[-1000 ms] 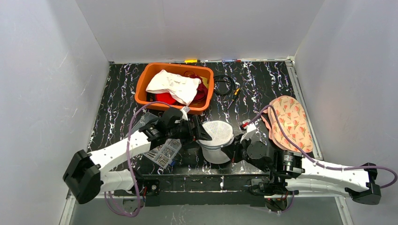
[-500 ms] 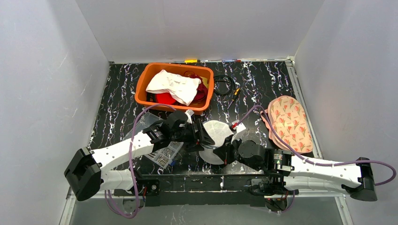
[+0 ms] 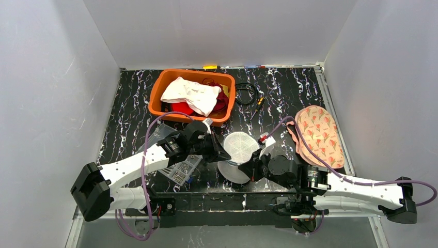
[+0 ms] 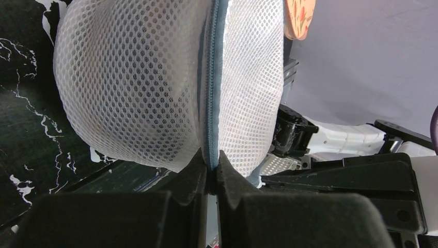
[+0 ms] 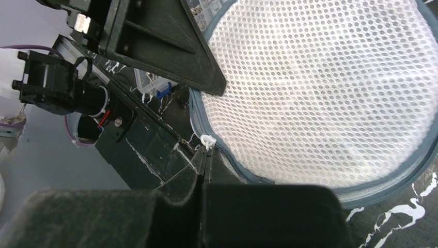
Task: Unzip the laundry bag and remove the bra
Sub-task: Unzip the laundry bag at the center of the board.
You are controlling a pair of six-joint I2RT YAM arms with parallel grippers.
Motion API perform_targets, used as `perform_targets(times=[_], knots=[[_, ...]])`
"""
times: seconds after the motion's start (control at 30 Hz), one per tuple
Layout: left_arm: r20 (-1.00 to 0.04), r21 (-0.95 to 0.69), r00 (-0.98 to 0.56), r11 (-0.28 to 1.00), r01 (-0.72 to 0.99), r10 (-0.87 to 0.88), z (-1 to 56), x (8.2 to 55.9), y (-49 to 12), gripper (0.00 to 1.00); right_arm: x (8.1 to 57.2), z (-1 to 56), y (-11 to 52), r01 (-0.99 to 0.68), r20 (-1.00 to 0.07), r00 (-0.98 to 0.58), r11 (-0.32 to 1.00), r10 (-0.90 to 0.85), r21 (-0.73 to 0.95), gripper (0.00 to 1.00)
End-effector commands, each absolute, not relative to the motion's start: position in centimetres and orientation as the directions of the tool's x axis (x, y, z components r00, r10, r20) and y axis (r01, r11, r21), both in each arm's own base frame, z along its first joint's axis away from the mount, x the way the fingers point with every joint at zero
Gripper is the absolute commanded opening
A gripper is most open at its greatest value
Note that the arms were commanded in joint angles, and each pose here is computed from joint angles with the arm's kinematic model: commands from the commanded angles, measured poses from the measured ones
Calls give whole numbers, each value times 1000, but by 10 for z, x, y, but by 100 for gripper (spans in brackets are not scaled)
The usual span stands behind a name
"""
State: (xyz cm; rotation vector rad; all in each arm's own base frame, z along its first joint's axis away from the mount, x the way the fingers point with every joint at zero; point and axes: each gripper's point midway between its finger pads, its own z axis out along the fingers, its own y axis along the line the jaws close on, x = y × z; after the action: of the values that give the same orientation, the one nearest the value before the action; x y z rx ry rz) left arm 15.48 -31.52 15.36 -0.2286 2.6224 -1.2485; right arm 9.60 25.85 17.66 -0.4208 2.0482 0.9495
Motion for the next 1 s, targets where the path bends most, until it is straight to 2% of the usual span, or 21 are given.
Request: perform_targets(times=[0.0, 0.6, 0.63, 0.73, 0.77, 0.87, 0.9, 0.97], knots=[[-170, -745, -947, 664, -56, -271, 148, 162, -305, 0, 102, 191, 251, -558, -800, -593, 669, 92, 490, 1], [-177, -734, -917, 669, -118, -356, 144, 167, -291, 0, 106, 184, 235, -491, -779, -612, 706, 137, 510, 1], [-173, -740, -916, 662, -123, -363, 144, 168, -292, 0, 105, 186, 238, -487, -769, -621, 695, 151, 530, 5], [-164, -757, -906, 638, -139, -391, 144, 171, -293, 0, 101, 197, 248, -452, -720, -657, 648, 222, 613, 47], [-158, -762, -902, 631, -148, -402, 144, 172, -294, 0, 101, 201, 250, -433, -699, -669, 632, 252, 643, 56], [-144, -778, -891, 605, -167, -431, 145, 175, -296, 0, 101, 206, 253, -362, -628, -702, 591, 336, 721, 69], [-142, -782, -888, 600, -171, -438, 145, 175, -296, 0, 102, 206, 253, -335, -603, -712, 581, 360, 742, 77], [-140, -792, -879, 584, -177, -456, 148, 178, -297, 0, 102, 202, 253, -281, -561, -728, 574, 395, 769, 81]])
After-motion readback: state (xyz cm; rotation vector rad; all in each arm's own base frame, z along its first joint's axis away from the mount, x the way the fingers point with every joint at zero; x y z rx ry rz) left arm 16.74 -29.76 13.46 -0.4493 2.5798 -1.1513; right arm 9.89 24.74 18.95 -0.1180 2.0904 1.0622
